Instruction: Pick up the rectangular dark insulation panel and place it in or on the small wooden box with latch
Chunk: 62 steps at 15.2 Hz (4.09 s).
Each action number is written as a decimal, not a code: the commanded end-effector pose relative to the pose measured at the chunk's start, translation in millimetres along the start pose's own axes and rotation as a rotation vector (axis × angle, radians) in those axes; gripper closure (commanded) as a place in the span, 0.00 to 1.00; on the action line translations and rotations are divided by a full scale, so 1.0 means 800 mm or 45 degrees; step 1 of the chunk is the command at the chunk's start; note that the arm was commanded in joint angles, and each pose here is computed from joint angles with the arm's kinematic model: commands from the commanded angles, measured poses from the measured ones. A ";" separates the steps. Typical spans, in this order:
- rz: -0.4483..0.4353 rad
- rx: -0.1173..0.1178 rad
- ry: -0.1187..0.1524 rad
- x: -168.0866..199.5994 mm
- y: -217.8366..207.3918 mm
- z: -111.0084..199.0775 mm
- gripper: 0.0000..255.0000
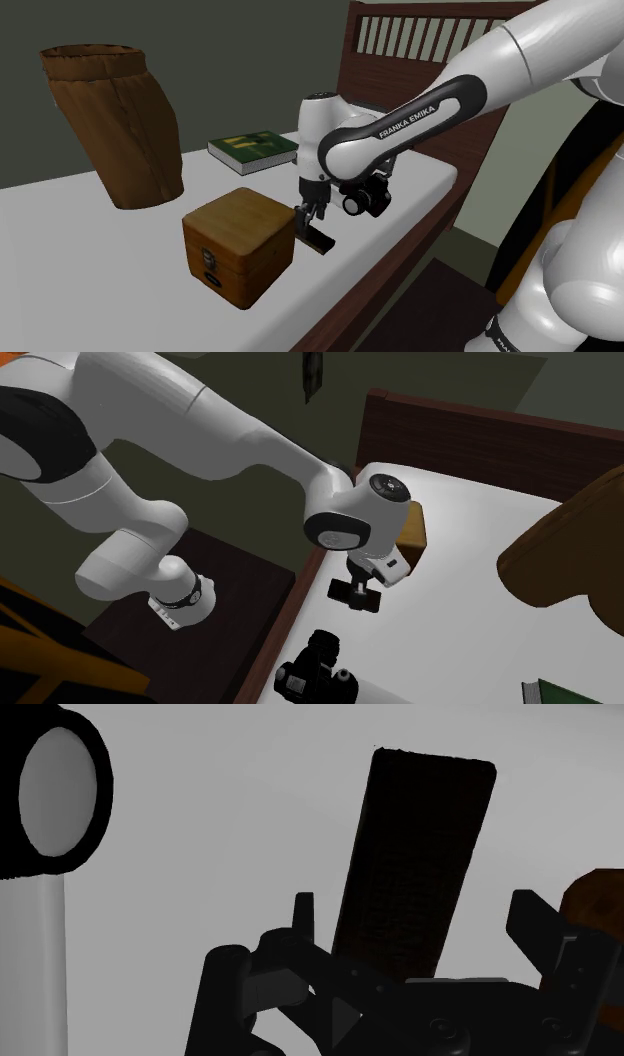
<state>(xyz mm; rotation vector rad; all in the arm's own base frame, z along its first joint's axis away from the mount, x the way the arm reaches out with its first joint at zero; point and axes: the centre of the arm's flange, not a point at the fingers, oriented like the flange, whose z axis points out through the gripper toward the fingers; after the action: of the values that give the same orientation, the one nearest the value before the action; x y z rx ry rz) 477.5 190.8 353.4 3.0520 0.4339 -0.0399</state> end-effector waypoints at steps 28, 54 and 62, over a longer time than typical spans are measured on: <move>0.000 0.000 0.000 0.001 0.002 -0.015 1.00; 0.000 0.000 0.000 -0.005 0.012 -0.186 1.00; 0.000 0.000 0.000 -0.007 0.015 -0.239 1.00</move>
<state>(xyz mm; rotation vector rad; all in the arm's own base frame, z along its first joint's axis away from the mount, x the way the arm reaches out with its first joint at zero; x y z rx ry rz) 479.5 190.1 538.8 3.0524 0.4340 -0.0394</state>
